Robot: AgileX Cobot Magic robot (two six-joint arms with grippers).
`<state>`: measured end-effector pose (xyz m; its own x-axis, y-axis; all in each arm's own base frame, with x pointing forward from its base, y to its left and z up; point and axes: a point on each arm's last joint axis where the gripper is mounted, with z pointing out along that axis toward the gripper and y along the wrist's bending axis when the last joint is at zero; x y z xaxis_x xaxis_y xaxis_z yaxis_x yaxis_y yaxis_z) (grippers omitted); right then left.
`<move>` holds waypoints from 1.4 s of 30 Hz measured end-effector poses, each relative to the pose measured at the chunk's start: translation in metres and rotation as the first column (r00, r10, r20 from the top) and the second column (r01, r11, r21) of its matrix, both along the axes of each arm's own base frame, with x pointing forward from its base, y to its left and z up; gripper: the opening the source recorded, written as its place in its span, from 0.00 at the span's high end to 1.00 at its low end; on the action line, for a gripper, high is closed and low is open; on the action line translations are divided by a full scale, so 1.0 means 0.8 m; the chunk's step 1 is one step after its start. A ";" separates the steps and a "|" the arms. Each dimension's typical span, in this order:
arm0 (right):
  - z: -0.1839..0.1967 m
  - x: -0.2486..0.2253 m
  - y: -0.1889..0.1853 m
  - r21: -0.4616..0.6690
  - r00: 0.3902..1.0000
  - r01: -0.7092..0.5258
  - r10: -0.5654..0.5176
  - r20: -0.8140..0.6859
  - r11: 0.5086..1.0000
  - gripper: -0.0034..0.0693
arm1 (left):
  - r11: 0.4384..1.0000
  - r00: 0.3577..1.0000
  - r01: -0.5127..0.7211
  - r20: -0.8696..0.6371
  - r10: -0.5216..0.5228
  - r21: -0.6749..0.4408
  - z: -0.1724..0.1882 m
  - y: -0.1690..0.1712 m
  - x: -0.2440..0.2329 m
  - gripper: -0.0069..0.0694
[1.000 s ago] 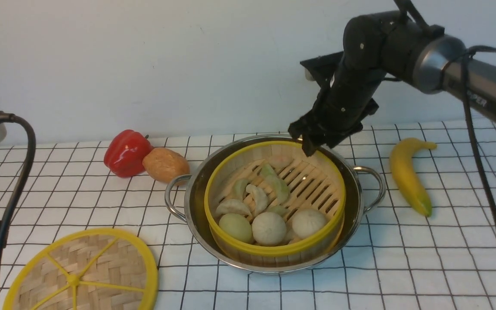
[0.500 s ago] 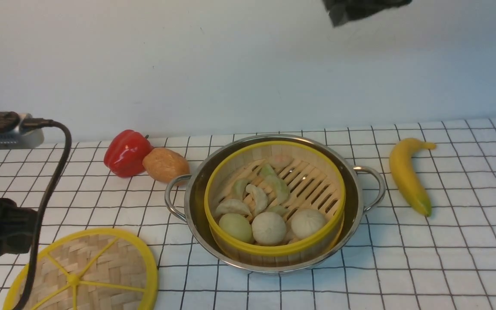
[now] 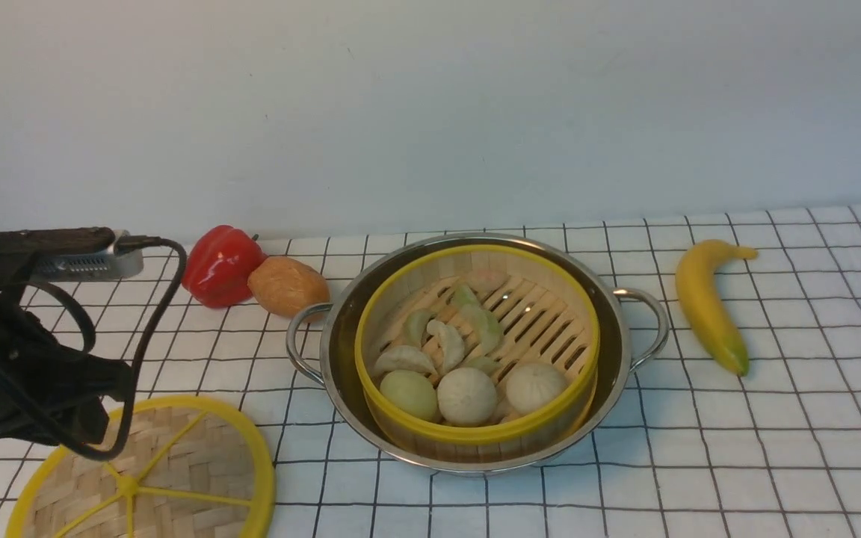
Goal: Place the steamer in the pot on the white tablecloth, and put the lid on the steamer.
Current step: 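Grasp the bamboo steamer lid lying on the table by its centre knob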
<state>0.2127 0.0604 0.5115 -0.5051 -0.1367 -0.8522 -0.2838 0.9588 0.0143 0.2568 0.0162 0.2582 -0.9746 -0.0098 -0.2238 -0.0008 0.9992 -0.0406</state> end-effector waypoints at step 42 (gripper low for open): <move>-0.106 -0.121 -0.025 0.016 0.987 -0.048 0.050 -0.151 0.999 0.95 | 1.000 0.987 -0.007 -0.159 0.006 -0.009 -0.091 0.004 0.045 0.59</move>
